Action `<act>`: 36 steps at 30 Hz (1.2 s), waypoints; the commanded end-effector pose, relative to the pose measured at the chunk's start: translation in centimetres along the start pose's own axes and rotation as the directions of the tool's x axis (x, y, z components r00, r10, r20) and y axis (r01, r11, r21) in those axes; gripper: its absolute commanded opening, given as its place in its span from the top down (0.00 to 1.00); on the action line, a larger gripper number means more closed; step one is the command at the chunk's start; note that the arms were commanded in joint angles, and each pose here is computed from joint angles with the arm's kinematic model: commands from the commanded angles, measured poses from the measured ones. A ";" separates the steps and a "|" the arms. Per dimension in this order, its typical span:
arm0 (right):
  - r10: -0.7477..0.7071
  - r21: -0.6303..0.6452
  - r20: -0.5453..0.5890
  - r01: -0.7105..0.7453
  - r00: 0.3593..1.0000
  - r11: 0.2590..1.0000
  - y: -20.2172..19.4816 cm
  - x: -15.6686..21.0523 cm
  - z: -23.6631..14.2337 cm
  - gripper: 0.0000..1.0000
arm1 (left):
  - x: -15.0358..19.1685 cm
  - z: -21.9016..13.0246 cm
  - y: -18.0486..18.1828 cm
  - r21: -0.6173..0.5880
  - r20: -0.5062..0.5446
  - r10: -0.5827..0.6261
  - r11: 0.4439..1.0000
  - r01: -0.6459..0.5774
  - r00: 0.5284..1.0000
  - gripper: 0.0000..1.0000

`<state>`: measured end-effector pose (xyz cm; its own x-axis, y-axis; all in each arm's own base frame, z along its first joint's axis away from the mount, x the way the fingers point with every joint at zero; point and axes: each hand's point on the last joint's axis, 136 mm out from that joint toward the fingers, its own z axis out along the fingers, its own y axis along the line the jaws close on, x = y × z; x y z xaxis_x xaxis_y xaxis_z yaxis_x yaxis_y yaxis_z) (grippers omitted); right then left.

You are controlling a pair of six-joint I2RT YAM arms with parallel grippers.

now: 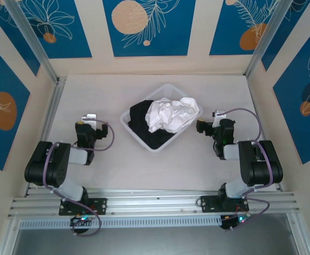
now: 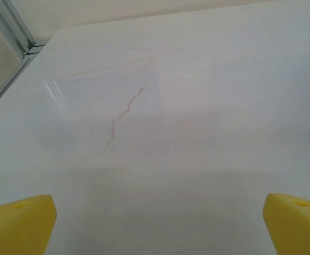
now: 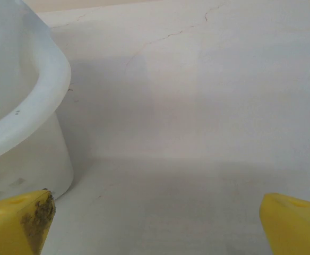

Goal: Fold the inside-out t-shirt

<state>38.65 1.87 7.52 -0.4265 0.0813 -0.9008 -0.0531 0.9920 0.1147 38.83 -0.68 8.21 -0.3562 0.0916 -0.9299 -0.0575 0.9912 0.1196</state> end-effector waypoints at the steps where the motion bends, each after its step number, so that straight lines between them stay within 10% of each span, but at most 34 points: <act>1: -0.008 -0.019 0.057 0.009 0.998 1.000 0.5 -2.1 0.2 0.01 | -1.3 0.1 0.1 0.009 0.037 -0.022 1.000 0.022 0.999 0.00; 28: -0.004 0.028 0.058 0.003 0.998 1.000 0.2 -3.2 -0.5 0.01 | -3.0 -1.2 1.2 -0.029 0.047 -0.041 0.999 0.042 0.998 0.00; 32: 0.147 0.127 0.055 -0.153 0.988 0.980 -1.8 -5.9 -3.5 0.01 | -7.0 -3.9 3.0 -0.083 0.049 -0.134 0.987 0.137 0.990 0.00; 36: 0.331 0.060 0.096 -0.338 0.939 0.939 -1.2 -8.7 -7.4 0.04 | -10.2 -6.2 0.4 0.106 0.012 -0.286 0.953 0.283 0.958 0.00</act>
<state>37.34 -0.64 17.62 -0.2939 0.2660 -0.9181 0.0839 0.9640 0.2525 37.67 -0.38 20.60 -0.2003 -0.0660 -0.9775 -0.1081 0.9931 -0.0449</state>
